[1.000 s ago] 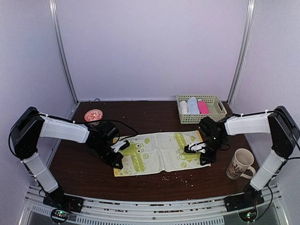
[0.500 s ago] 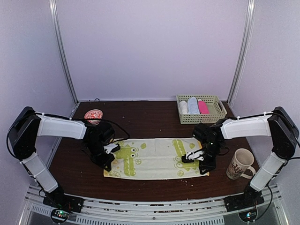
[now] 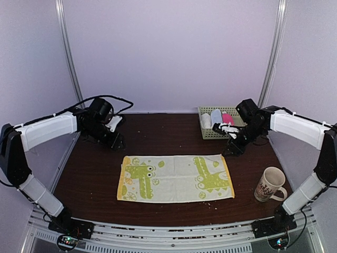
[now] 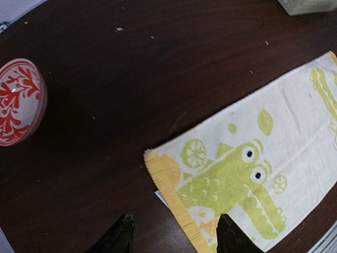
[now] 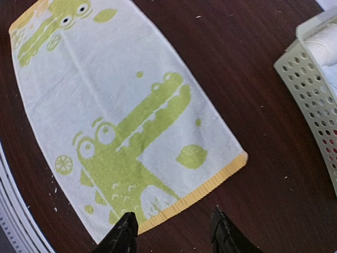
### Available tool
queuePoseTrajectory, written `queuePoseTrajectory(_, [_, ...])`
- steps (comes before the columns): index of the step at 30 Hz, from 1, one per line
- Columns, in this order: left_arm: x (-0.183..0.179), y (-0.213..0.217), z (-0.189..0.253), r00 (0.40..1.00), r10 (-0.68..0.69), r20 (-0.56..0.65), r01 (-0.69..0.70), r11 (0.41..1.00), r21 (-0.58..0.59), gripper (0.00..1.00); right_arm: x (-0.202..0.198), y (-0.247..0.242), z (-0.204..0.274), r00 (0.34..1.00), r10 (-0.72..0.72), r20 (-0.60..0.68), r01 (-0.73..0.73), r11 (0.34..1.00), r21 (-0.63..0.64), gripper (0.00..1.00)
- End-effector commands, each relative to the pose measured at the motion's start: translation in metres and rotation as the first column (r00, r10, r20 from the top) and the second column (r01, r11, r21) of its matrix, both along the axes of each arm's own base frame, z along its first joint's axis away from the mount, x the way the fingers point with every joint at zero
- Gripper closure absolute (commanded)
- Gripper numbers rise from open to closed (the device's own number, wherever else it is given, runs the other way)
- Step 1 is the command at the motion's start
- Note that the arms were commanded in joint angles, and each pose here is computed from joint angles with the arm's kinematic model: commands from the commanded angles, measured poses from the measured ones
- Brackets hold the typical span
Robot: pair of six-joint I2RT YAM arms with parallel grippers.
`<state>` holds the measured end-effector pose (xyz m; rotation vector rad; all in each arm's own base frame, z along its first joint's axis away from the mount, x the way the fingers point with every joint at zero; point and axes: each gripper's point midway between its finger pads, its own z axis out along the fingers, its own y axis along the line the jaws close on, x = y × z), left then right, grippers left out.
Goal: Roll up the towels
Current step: Pick up the towel from the center of the board.
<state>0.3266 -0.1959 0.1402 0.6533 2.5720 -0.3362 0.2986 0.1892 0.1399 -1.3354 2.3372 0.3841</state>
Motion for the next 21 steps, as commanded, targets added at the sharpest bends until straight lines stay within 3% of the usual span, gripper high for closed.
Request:
queuePoseTrajectory(1, [0.052,0.011,0.016,0.981,0.116,0.157,-0.102,0.99,-0.094,0.45,0.05,-0.013,0.015,0.972,-0.227,0.056,0.217,0.966,0.139,0.53])
queuePoseTrajectory(6, [0.072,0.02,-0.004,0.95,0.228,0.215,-0.199,0.969,-0.149,0.47,0.078,-0.04,-0.02,0.933,-0.357,-0.037,0.359,0.928,0.101,0.57])
queuePoseTrajectory(9, [0.074,0.017,-0.018,0.951,0.244,0.188,-0.206,0.958,-0.199,0.51,0.082,-0.048,-0.043,0.914,-0.393,-0.097,0.401,0.912,0.082,0.59])
queuePoseTrajectory(13, [0.075,0.016,-0.044,0.966,0.235,0.11,-0.216,0.963,-0.161,0.63,0.089,-0.054,-0.065,0.898,-0.424,-0.116,0.431,0.901,0.048,0.6])
queuePoseTrajectory(21, [0.071,0.012,-0.059,0.978,0.197,0.074,-0.184,0.972,-0.147,0.68,0.106,-0.051,-0.09,0.878,-0.454,-0.152,0.465,0.884,0.046,0.6])
